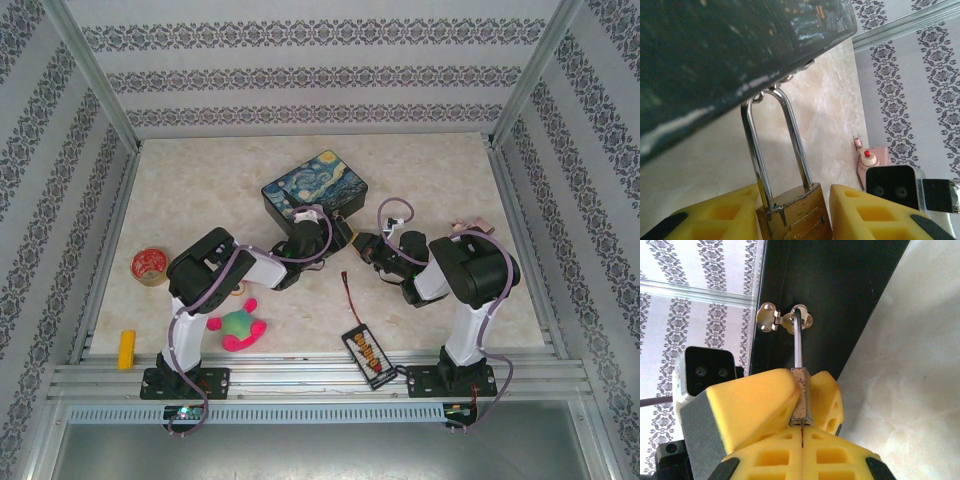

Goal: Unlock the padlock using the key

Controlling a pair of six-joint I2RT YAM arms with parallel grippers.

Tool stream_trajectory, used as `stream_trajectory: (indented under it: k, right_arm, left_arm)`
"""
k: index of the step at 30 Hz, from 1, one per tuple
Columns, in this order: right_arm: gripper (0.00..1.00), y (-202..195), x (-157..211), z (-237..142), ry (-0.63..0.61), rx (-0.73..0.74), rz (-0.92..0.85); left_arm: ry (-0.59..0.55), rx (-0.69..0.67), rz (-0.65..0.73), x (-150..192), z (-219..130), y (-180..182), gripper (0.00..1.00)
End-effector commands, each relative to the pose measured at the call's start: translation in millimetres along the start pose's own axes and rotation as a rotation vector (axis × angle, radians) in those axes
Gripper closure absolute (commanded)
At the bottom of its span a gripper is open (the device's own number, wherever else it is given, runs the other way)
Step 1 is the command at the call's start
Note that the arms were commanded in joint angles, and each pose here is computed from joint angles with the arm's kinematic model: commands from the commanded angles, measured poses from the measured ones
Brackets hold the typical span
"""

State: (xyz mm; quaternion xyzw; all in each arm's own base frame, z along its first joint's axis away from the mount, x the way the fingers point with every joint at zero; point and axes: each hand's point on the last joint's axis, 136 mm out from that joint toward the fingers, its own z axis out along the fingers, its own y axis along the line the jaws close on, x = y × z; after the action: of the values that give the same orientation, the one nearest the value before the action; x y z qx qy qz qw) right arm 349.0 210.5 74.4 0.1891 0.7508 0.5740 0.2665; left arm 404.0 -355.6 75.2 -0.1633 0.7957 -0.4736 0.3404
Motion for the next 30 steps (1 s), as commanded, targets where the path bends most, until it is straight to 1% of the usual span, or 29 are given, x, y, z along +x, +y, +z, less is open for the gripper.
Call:
stream_trajectory:
  k: [1, 4, 7, 11, 13, 16, 17, 20, 24, 28, 30]
  right_arm:
    - [0.97, 16, -6, 5, -0.015, -0.059, -0.039]
    - [0.97, 14, -6, 5, -0.015, -0.054, -0.037]
    - [0.97, 13, -6, 6, -0.013, -0.053, -0.035]
    - [0.97, 13, -7, 7, -0.014, -0.052, -0.035]
    - [0.97, 13, -7, 7, -0.014, -0.052, -0.035]
    - [0.93, 12, -8, 8, -0.016, -0.052, -0.035]
    - [0.92, 12, -8, 8, -0.016, -0.050, -0.035]
    - [0.90, 11, -8, 7, -0.016, -0.048, -0.035]
    - [0.84, 10, -8, 1, -0.025, -0.041, -0.037]
    - [0.69, 5, -3, -12, -0.028, -0.024, -0.039]
    - [0.66, -2, 2, -20, -0.027, -0.002, -0.033]
  left_arm:
    - [-0.044, 0.041, -0.021, -17, 5, -7, 0.64]
    - [-0.049, 0.042, -0.022, -20, 6, -8, 0.69]
    - [-0.055, 0.042, -0.023, -23, 6, -8, 0.71]
    - [-0.052, 0.041, -0.023, -24, 7, -8, 0.80]
    - [-0.048, 0.044, -0.019, -23, 7, -10, 0.81]
    - [-0.034, 0.041, -0.013, -21, 8, -9, 0.87]
    - [-0.030, 0.041, -0.012, -20, 8, -10, 0.91]
    - [-0.011, 0.043, -0.005, -16, 8, -11, 0.95]
    - [0.013, 0.042, 0.003, -6, 6, -16, 0.97]
    - [0.026, 0.012, 0.021, 6, 0, -15, 0.98]
    - [0.029, -0.012, 0.026, 11, -4, -12, 0.98]
